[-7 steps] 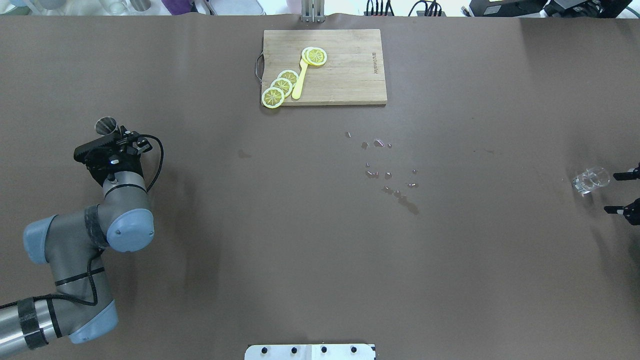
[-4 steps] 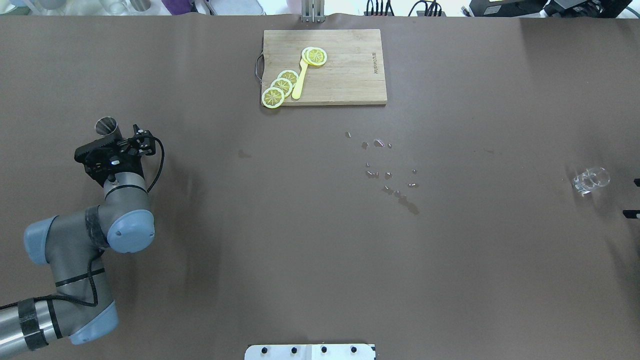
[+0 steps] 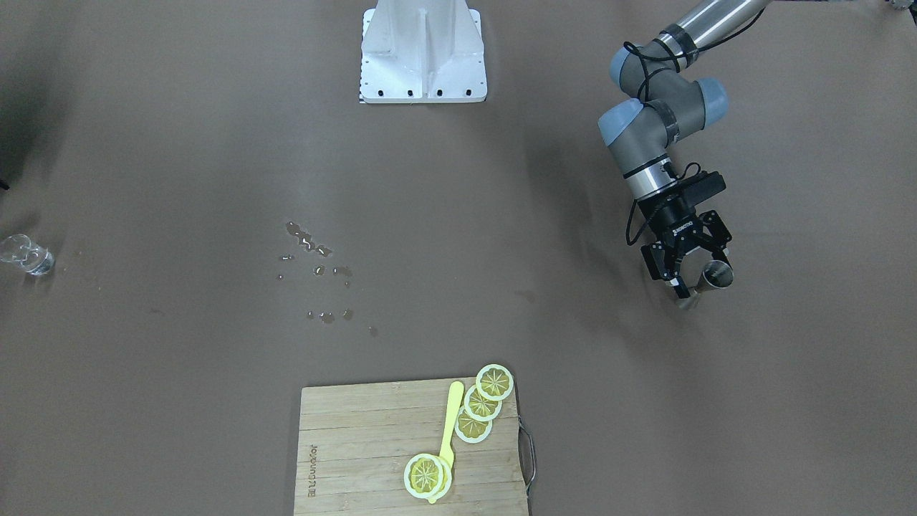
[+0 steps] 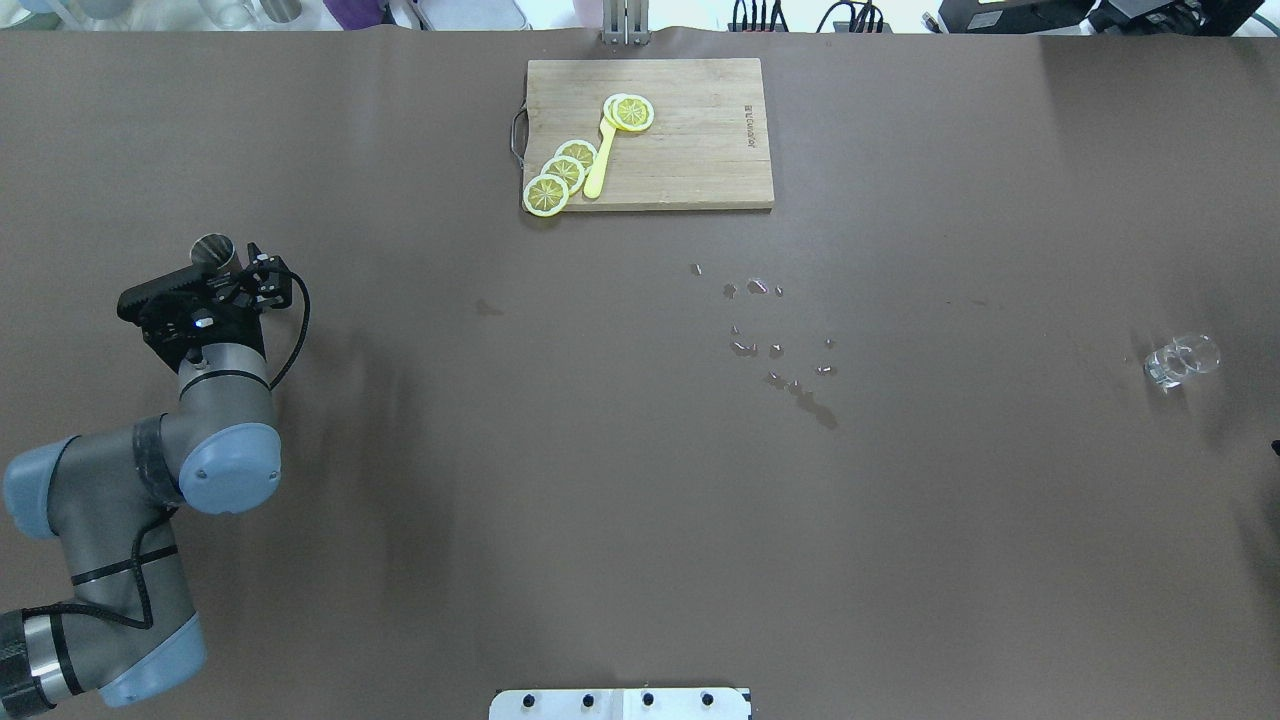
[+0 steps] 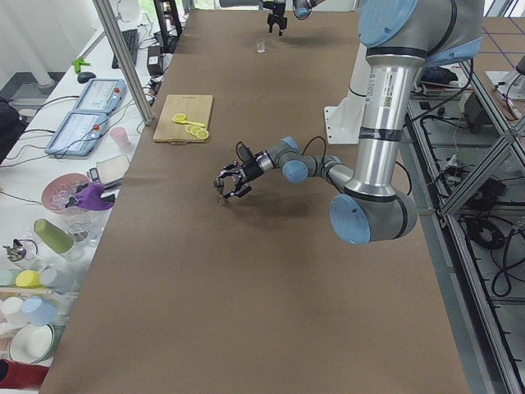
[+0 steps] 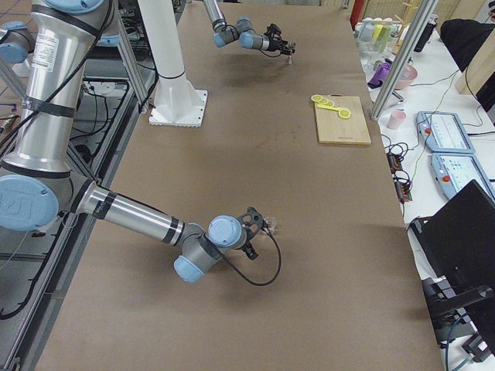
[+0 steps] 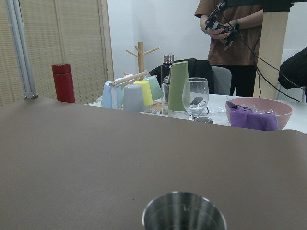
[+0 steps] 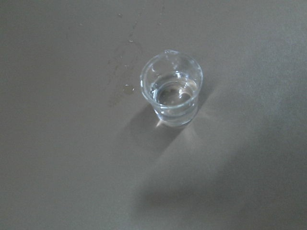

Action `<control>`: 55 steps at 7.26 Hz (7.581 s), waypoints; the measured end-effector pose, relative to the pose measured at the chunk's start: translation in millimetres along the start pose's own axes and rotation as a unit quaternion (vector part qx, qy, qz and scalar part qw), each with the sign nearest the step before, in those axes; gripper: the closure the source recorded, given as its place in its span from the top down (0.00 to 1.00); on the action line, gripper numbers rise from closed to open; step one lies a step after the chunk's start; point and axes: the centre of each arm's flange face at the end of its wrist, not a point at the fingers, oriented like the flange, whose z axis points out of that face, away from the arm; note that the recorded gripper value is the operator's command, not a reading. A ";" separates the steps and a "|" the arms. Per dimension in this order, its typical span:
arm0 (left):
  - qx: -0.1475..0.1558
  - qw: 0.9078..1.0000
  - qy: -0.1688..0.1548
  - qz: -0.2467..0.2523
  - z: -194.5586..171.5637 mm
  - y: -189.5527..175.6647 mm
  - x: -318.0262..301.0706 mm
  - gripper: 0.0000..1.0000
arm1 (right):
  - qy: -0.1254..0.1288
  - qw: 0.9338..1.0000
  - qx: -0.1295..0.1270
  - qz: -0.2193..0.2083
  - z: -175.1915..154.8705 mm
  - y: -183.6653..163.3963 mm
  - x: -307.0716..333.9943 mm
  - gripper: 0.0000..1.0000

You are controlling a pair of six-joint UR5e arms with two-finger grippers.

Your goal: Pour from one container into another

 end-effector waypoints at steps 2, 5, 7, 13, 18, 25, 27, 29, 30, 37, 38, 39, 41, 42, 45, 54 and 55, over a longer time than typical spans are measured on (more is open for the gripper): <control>-0.001 1.000 0.009 -0.001 -10.3 -14.5 0.8 0.98 | 0.011 0.998 -0.031 0.054 -10.7 -8.6 -1.6 1.00; -0.004 0.999 0.024 0.026 -30.2 -47.8 -3.2 0.98 | 0.067 0.980 -0.099 0.162 -41.7 -41.4 0.3 1.00; -0.019 0.997 0.037 0.065 -43.3 -74.8 -1.1 0.98 | 0.101 0.948 -0.135 0.269 -81.3 -51.4 16.9 1.00; -0.196 0.936 0.168 0.238 -88.4 -113.9 18.1 0.98 | 0.132 0.913 -0.167 0.349 -128.1 -57.1 10.6 1.00; -0.277 0.802 0.318 0.424 -83.8 -138.8 27.1 0.96 | 0.135 0.914 -0.152 0.352 -141.6 -53.6 5.3 1.00; -0.363 0.752 0.368 0.408 66.2 -265.9 -41.4 0.97 | 0.133 0.917 -0.145 0.347 -143.4 -65.4 5.2 1.00; -0.391 0.775 0.330 0.370 95.4 -298.9 -93.9 0.97 | 0.134 0.917 -0.145 0.346 -143.4 -65.1 5.5 1.00; -0.425 0.798 0.289 0.316 114.5 -333.9 -152.2 0.98 | 0.133 0.919 -0.143 0.343 -144.4 -67.9 3.6 1.00; -0.443 0.802 0.275 0.292 120.4 -333.0 -184.9 0.98 | 0.134 0.918 -0.144 0.344 -144.0 -66.9 4.2 1.00; -0.541 0.788 0.193 0.224 127.5 -287.4 -368.6 0.98 | 0.135 0.919 -0.142 0.341 -144.7 -68.8 3.6 1.00; -0.552 0.785 0.182 0.213 121.4 -281.3 -394.0 0.98 | 0.135 0.919 -0.142 0.341 -144.8 -69.1 3.4 1.00; -0.559 0.784 0.174 0.203 115.1 -276.9 -410.8 0.98 | 0.135 0.919 -0.142 0.341 -144.9 -69.2 3.3 1.00; -0.559 0.788 0.171 0.196 109.1 -278.1 -421.1 0.98 | 0.135 0.919 -0.142 0.341 -145.0 -69.2 3.3 1.00; -0.557 0.789 0.172 0.197 108.9 -280.0 -420.8 0.98 | 0.135 0.919 -0.142 0.341 -145.0 -69.2 3.3 1.00; -0.555 0.791 0.171 0.195 108.3 -282.2 -420.5 0.98 | 0.135 0.919 -0.142 0.341 -144.9 -69.0 3.5 1.00; -0.550 0.793 0.174 0.196 106.8 -287.3 -414.1 0.98 | 0.137 0.919 -0.143 0.341 -144.8 -68.3 4.2 1.00; -0.550 0.793 0.174 0.196 107.0 -287.3 -413.7 0.98 | 0.137 0.919 -0.143 0.341 -144.6 -68.0 4.3 1.00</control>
